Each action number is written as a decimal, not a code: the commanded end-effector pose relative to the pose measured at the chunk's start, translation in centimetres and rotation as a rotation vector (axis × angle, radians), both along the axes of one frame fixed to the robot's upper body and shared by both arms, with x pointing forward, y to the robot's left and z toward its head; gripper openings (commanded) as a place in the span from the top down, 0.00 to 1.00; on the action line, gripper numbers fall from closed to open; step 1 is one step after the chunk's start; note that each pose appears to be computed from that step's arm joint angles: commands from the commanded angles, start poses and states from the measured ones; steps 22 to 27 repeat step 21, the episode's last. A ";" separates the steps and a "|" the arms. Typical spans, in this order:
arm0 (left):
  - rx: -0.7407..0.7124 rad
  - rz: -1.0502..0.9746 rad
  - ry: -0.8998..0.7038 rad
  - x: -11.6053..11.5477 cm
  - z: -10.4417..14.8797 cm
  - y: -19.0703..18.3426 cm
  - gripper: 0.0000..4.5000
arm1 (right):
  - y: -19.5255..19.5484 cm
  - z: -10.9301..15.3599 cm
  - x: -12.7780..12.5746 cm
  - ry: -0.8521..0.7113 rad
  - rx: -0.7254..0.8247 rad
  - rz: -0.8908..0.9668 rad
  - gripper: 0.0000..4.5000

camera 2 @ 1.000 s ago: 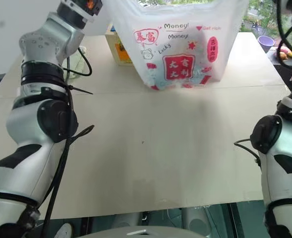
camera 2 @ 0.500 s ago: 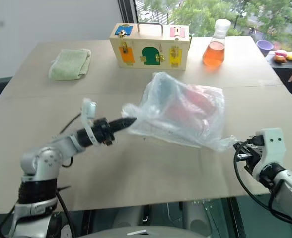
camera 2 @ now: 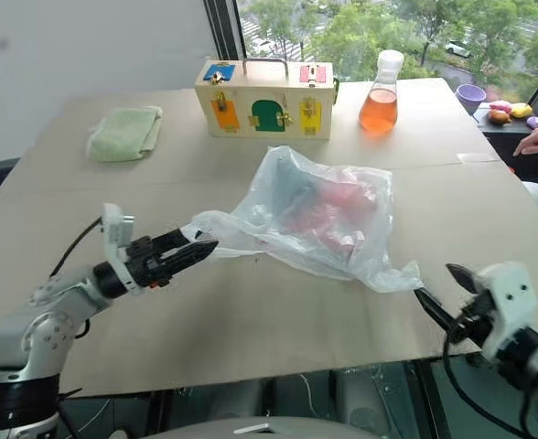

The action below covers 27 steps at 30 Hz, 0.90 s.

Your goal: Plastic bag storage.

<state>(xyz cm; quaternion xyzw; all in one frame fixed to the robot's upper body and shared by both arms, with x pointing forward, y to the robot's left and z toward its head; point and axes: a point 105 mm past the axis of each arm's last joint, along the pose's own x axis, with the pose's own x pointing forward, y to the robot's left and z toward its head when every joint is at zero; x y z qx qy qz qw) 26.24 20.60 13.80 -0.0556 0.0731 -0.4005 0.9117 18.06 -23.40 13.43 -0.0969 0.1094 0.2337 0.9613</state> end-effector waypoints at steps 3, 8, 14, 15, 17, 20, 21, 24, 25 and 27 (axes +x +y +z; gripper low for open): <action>0.070 0.065 -0.076 -0.2 1.3 2.6 0.02 | -2.3 2.0 -0.9 -0.090 -0.060 0.015 0.00; 0.103 0.149 -0.072 -0.1 1.4 5.2 0.02 | -3.3 1.4 -3.1 -0.039 -0.098 0.088 0.00; 0.120 0.098 -0.056 -0.2 1.7 5.3 0.02 | -3.5 1.9 -1.8 -0.043 -0.128 0.127 0.00; 0.122 0.101 -0.055 -0.2 1.7 5.4 0.02 | -3.5 2.0 -1.5 -0.046 -0.130 0.131 0.00; 0.127 0.109 -0.058 -0.1 1.7 5.6 0.02 | -3.7 2.2 -0.8 -0.052 -0.132 0.133 0.00; 0.125 0.122 -0.073 0.2 1.9 5.4 0.02 | -4.0 2.3 0.2 -0.053 -0.148 0.154 0.00; 0.125 0.122 -0.079 0.2 2.0 5.2 0.02 | -4.1 2.4 0.5 -0.056 -0.150 0.159 0.00; 0.125 0.122 -0.079 0.2 2.0 5.2 0.02 | -4.1 2.4 0.5 -0.056 -0.150 0.159 0.00; 0.125 0.122 -0.079 0.2 2.0 5.2 0.02 | -4.1 2.4 0.5 -0.056 -0.150 0.159 0.00; 0.125 0.122 -0.079 0.2 2.0 5.2 0.02 | -4.1 2.4 0.5 -0.056 -0.150 0.159 0.00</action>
